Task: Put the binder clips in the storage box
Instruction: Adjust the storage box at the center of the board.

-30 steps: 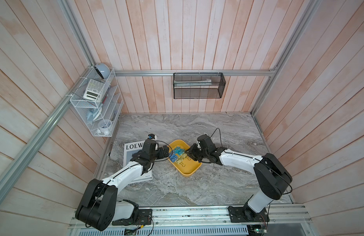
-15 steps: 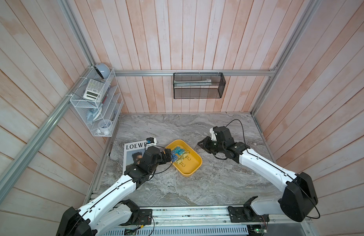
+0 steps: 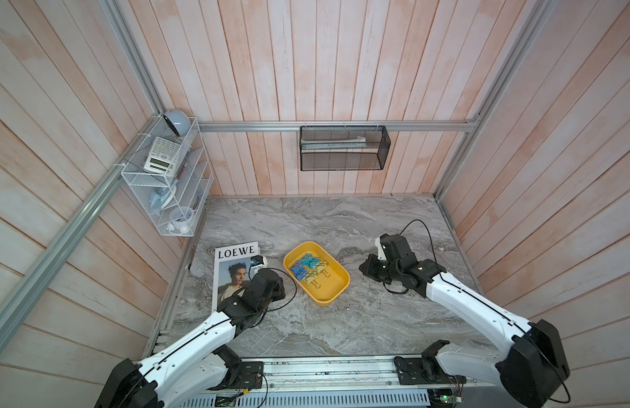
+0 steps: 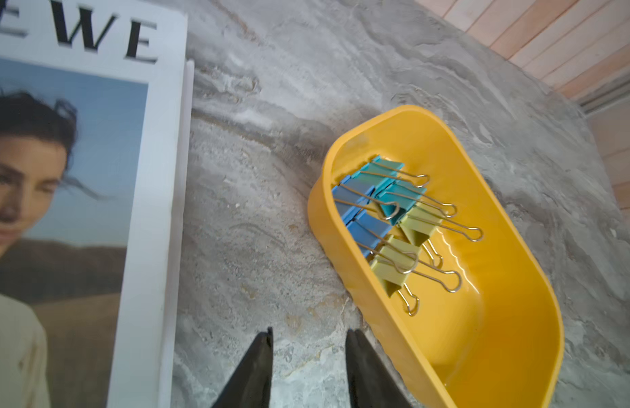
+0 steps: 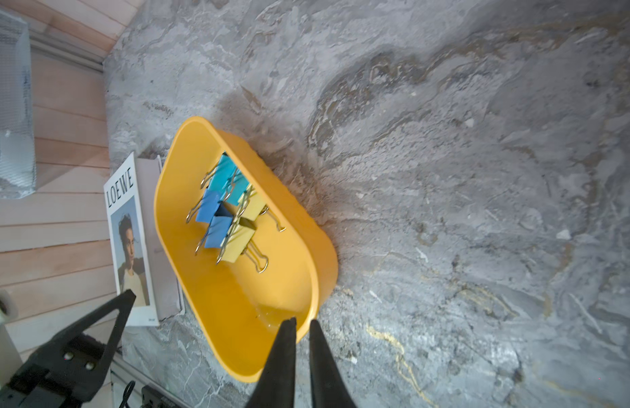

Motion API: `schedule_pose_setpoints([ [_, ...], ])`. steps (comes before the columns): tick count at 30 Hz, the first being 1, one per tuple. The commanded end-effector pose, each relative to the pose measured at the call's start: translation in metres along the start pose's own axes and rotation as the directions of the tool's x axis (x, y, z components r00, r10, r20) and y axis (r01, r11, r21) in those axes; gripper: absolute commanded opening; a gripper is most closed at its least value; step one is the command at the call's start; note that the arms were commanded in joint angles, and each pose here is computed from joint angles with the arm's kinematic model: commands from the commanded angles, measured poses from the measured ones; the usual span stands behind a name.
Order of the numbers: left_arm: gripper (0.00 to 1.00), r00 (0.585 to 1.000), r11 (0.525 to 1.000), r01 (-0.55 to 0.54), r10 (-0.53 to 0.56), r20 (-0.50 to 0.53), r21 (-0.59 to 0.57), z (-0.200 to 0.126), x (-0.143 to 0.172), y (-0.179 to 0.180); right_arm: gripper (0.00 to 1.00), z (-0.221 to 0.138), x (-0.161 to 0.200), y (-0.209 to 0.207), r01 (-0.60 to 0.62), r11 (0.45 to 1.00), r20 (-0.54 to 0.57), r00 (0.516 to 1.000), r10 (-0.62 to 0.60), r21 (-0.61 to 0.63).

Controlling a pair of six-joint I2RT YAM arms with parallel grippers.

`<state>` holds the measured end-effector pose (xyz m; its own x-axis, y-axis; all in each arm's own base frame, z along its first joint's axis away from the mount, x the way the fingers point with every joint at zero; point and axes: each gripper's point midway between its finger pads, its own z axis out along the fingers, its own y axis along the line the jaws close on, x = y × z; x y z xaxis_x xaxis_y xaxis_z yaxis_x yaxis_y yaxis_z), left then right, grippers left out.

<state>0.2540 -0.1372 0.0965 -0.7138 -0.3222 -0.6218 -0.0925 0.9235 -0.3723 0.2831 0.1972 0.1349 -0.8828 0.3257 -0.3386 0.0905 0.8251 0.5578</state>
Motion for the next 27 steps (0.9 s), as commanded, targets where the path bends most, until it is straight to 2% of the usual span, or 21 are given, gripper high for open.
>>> schedule_pose_setpoints([
  [1, 0.16, 0.999, 0.999, 0.044, -0.043, -0.029, 0.023, 0.012, 0.011, -0.009, 0.12, 0.016, -0.008, -0.003, 0.039, 0.999, -0.042, 0.998, -0.038, 0.022],
  [2, 0.11, 0.998, 0.999, 0.045, -0.044, -0.048, 0.022, 0.019, 0.015, -0.010, 0.11, 0.022, -0.010, -0.004, 0.051, 0.998, -0.057, 0.997, -0.049, 0.039],
  [6, 0.05, 0.997, 1.000, 0.013, -0.014, -0.079, -0.019, 0.036, 0.015, -0.015, 0.08, 0.038, -0.009, 0.005, 0.085, 0.996, -0.124, 0.989, -0.082, 0.019],
  [18, 0.05, 0.994, 0.995, -0.050, 0.041, -0.099, -0.085, 0.069, -0.013, -0.016, 0.05, 0.066, 0.013, 0.009, 0.106, 0.994, -0.216, 0.971, -0.102, 0.004],
  [27, 0.07, 0.988, 0.991, -0.104, 0.092, -0.126, -0.087, 0.092, -0.018, -0.018, 0.04, 0.074, 0.034, 0.007, 0.109, 0.994, -0.262, 0.959, -0.107, -0.010],
])
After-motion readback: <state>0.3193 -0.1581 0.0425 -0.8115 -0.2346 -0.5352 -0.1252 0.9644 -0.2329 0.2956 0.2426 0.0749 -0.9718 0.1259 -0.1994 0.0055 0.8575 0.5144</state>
